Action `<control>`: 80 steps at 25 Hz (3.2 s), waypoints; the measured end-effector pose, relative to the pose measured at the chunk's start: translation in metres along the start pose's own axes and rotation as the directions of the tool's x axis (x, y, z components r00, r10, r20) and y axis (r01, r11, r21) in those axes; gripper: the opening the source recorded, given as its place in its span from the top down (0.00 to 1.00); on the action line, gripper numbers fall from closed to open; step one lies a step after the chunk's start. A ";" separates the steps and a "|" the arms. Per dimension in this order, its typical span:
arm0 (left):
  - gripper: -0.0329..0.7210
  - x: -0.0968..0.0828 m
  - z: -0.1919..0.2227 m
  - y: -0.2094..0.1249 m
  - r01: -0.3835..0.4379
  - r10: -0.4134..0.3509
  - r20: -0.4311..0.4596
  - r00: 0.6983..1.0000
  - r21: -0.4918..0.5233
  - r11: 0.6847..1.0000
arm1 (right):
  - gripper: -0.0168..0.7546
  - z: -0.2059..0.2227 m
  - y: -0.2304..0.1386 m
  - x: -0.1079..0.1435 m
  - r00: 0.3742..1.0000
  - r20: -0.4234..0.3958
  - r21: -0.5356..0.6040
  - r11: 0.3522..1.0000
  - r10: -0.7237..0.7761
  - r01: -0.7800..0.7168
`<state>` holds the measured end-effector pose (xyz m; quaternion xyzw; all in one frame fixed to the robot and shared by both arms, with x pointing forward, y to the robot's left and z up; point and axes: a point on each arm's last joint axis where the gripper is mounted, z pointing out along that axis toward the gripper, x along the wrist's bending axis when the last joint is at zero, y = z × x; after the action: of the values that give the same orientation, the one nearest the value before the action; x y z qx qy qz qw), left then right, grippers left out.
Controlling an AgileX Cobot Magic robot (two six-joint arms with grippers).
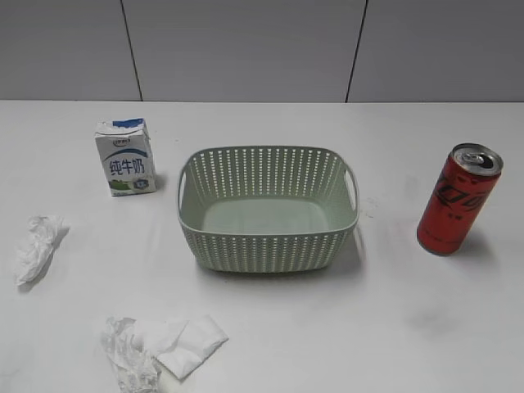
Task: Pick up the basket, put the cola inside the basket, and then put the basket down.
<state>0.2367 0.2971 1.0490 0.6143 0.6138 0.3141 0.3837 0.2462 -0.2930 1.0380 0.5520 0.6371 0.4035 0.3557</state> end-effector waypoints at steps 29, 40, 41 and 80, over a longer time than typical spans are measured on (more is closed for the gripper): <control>0.20 0.000 -0.002 0.004 0.000 0.000 0.002 1.000 -0.027 1.000 | 0.31 0.000 0.000 0.000 1.000 0.000 0.000 1.000 -0.001 0.001; 0.20 -0.005 0.020 0.054 0.033 -0.033 0.028 0.999 0.003 0.999 | 0.31 0.000 0.000 0.001 1.000 -0.006 0.000 1.000 0.003 -0.003; 0.20 -0.006 0.025 0.059 0.040 -0.041 0.033 0.999 0.017 0.999 | 0.31 0.000 0.000 0.001 1.000 -0.010 -0.001 1.000 0.006 -0.006; 0.23 -0.167 0.295 0.141 -0.216 0.057 0.248 0.967 0.681 0.700 | 0.21 0.000 0.000 0.001 1.000 -0.016 -0.001 1.000 0.010 -0.010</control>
<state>0.5541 0.1127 1.0343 0.7871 0.5958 0.0187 0.1590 0.2460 -0.2916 1.0382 0.5519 0.6368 0.4100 0.3490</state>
